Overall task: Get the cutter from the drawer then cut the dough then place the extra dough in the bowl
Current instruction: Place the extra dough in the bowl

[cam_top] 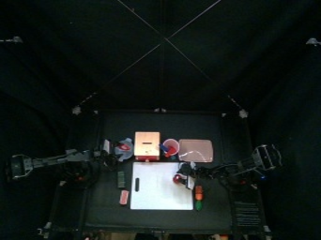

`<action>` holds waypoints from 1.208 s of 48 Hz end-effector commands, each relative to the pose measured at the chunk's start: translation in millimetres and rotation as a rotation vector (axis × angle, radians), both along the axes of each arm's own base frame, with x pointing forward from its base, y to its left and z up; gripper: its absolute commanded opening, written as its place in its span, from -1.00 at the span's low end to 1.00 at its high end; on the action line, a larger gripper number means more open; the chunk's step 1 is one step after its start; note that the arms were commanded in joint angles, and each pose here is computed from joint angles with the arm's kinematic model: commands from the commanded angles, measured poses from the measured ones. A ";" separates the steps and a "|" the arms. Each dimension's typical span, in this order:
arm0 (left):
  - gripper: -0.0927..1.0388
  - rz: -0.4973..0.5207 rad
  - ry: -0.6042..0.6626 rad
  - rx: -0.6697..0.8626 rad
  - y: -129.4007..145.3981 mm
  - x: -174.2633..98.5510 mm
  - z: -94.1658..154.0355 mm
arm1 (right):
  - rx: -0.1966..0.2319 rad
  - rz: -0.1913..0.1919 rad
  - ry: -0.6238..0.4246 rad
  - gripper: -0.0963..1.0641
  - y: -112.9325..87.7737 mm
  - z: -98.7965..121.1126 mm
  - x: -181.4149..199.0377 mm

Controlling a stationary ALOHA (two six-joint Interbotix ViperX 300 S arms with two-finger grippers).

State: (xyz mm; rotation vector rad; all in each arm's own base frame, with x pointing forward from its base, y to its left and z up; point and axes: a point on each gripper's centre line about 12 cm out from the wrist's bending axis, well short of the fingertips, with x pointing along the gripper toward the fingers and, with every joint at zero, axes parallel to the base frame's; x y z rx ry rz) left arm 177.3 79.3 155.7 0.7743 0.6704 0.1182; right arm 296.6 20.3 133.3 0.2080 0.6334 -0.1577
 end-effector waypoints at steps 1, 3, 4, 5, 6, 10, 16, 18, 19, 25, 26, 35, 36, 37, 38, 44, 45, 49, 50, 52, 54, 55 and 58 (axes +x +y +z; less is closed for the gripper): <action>0.90 -0.001 -0.018 0.012 2.2 4.2 7.0 | 0.003 -0.005 -0.036 0.63 -0.4 10.2 5.8; 0.90 -0.003 -0.019 0.014 2.2 4.3 7.2 | 0.004 -0.005 -0.039 0.63 -0.2 11.1 6.7; 0.90 -0.001 -0.018 0.012 2.2 4.2 7.0 | 0.003 -0.005 -0.036 0.63 -0.4 10.2 5.8; 0.90 -0.003 -0.020 0.014 2.2 4.3 7.5 | 0.004 -0.005 -0.039 0.63 -0.2 11.1 6.7; 0.90 -0.002 -0.019 0.013 2.2 4.3 7.2 | 0.003 -0.005 -0.036 0.63 -0.4 10.2 5.8; 0.90 -0.002 -0.021 0.013 2.2 4.3 7.5 | 0.004 -0.005 -0.039 0.63 -0.2 11.1 6.7; 0.90 -0.001 -0.020 0.012 2.2 4.2 7.3 | 0.003 -0.004 -0.039 0.63 -0.2 11.1 6.7; 0.90 -0.001 -0.020 0.012 2.2 4.3 7.2 | 0.003 -0.004 -0.040 0.63 -0.1 11.5 7.2; 0.90 -0.001 -0.017 0.011 2.1 3.9 6.5 | 0.003 -0.004 -0.040 0.63 -0.1 11.5 7.2; 0.90 0.000 -0.018 0.009 1.9 3.5 6.3 | 0.003 -0.004 -0.040 0.63 -0.1 11.5 7.2; 0.90 0.000 -0.016 0.009 2.0 3.6 6.0 | 0.003 -0.004 -0.040 0.63 -0.1 11.5 7.2; 0.90 0.002 -0.018 0.009 2.2 3.4 6.3 | 0.003 -0.004 -0.040 0.63 -0.1 11.5 7.2; 0.90 0.000 -0.018 0.009 1.9 3.5 6.3 | 0.003 -0.004 -0.040 0.63 -0.1 11.5 7.2; 0.90 0.000 -0.018 0.009 1.9 3.5 6.3 | 0.002 -0.002 -0.040 0.63 -0.1 11.6 7.2; 0.90 0.000 -0.016 0.009 1.8 3.2 5.7 | 0.002 -0.002 -0.040 0.63 -0.1 11.6 7.2; 0.90 -0.002 -0.017 0.011 1.7 3.3 5.9 | 0.002 -0.002 -0.040 0.63 -0.1 11.6 7.2; 0.90 -0.001 -0.017 0.011 1.9 3.5 6.3 | 0.002 -0.004 -0.040 0.63 -0.5 11.6 7.2; 0.90 -0.001 -0.016 0.010 1.8 3.2 5.7 | 0.002 -0.002 -0.040 0.63 -0.1 11.6 7.2; 0.90 -0.001 -0.018 0.011 1.9 3.6 6.4 | 0.003 -0.003 -0.039 0.63 -0.4 11.4 7.2; 0.90 -0.001 -0.019 0.013 1.9 3.4 6.9 | 0.002 -0.002 -0.040 0.63 -0.1 11.6 7.2; 0.90 -0.002 -0.023 0.015 1.6 3.1 7.4 | 0.002 -0.002 -0.040 0.63 -0.1 11.6 7.2; 0.90 -0.001 -0.026 0.016 1.7 3.2 8.4 | 0.002 -0.002 -0.040 0.63 -0.1 11.6 7.2; 0.90 -0.003 -0.032 0.022 1.6 2.9 9.9 | 0.003 -0.004 -0.040 0.63 -0.1 11.5 7.2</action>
